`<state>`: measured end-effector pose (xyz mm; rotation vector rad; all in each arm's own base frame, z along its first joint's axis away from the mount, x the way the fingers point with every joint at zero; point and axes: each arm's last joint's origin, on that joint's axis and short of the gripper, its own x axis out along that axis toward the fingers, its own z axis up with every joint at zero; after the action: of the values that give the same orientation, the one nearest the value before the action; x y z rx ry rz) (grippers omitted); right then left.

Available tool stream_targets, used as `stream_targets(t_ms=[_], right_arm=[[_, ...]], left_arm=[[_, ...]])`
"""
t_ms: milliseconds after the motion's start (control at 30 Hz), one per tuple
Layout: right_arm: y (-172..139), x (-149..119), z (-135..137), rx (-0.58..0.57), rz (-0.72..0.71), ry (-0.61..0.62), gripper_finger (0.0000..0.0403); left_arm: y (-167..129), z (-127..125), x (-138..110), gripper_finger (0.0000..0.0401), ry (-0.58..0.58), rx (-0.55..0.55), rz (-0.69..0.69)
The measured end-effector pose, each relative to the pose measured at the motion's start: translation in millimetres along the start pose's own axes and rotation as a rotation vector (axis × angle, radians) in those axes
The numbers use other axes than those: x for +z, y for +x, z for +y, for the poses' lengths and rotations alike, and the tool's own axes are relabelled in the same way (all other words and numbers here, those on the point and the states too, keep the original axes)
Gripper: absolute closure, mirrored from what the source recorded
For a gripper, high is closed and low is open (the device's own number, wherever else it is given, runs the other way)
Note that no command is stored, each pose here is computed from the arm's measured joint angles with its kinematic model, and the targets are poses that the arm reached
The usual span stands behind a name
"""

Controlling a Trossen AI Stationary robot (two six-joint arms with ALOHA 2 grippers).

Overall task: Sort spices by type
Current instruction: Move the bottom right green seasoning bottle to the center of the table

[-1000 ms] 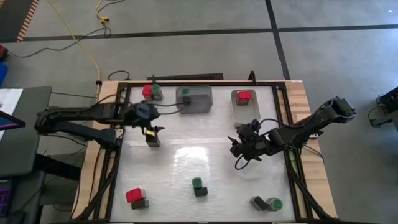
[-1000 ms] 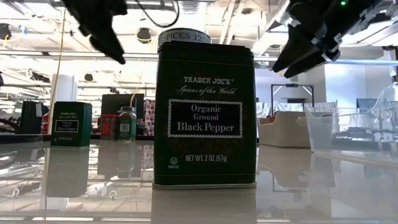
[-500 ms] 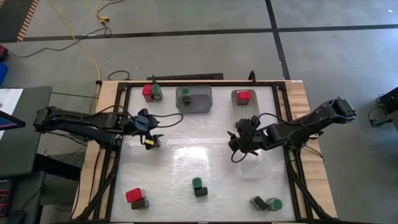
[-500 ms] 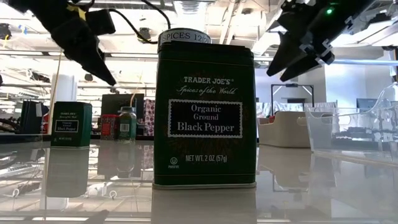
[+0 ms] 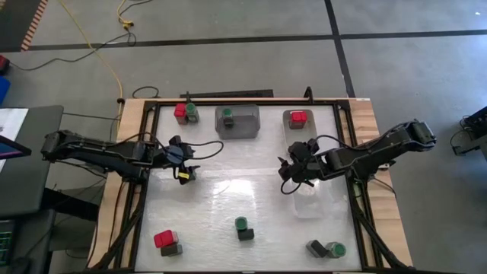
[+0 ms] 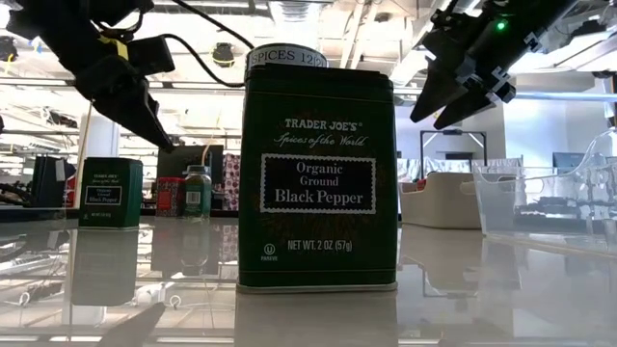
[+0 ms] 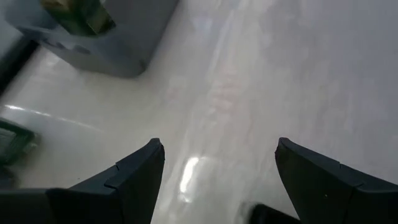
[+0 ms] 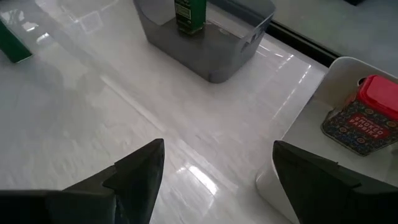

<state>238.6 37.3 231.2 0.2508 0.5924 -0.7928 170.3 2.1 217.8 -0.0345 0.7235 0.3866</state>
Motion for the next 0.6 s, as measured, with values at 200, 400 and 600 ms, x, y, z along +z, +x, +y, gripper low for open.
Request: stream_targets(t_ms=[200,400,600], right_arm=[[0.2,0.0,-0.2,0.001,0.003,0.0,0.0073],[1.3,0.6,-1.2,-0.005,0.004,0.002,0.0054],[2.3,1.4,-2.1,-0.012,0.004,0.006,0.001]], left_arm=[[6.1,0.2,-9.8,0.0106,0.023,0.055,-0.006],[6.6,0.3,-11.0,0.0106,0.025,0.054,0.0],[6.7,0.2,-11.1,0.0106,0.025,0.053,0.001]])
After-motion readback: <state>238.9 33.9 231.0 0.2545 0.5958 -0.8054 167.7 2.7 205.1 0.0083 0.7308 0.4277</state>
